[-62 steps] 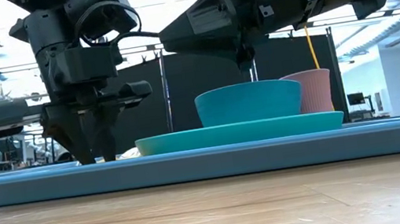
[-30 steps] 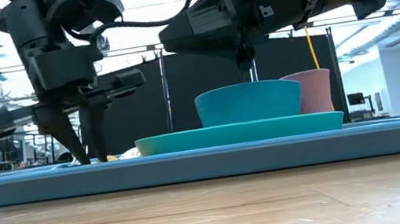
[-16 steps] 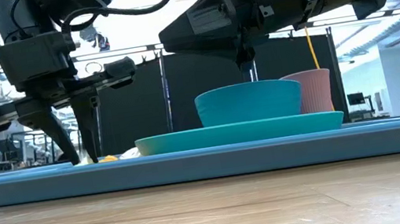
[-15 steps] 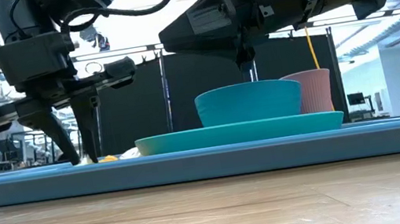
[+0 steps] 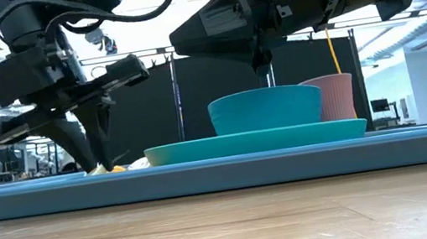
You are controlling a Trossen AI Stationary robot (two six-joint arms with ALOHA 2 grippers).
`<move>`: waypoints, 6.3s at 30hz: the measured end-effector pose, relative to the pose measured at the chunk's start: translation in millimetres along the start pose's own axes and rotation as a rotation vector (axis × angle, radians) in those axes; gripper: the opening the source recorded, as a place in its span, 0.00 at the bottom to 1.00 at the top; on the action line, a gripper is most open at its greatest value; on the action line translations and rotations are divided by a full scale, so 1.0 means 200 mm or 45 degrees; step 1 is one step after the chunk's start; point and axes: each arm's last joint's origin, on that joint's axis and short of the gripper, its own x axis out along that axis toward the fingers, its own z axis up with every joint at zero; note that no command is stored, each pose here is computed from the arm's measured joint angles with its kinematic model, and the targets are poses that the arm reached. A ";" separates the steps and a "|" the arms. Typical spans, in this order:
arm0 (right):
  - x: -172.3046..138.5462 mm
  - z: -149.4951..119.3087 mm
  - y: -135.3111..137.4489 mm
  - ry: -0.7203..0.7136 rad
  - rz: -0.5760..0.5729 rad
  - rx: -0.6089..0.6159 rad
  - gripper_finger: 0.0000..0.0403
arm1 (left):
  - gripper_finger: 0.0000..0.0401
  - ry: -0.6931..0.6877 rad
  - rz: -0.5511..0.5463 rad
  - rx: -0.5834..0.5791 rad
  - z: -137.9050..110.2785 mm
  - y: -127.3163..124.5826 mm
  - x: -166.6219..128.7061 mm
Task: Set up tray
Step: Put the knife on the yellow napkin, then put the orange fork on the yellow napkin
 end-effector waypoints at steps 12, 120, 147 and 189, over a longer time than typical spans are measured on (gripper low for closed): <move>0.00 0.00 0.00 -0.007 0.002 0.003 0.17 | 0.11 -0.013 0.013 0.217 0.01 0.01 0.03; -0.03 -0.02 0.08 0.048 0.213 -0.066 0.17 | 0.22 0.036 0.391 -3.083 -0.09 -0.25 -0.11; -0.03 0.00 0.08 -0.004 0.224 -0.158 0.17 | 0.22 0.097 0.388 -3.489 -0.05 -0.28 -0.06; -0.03 -0.01 0.08 0.020 0.221 -0.161 0.17 | 0.22 0.251 0.408 -3.448 -0.03 -0.30 0.04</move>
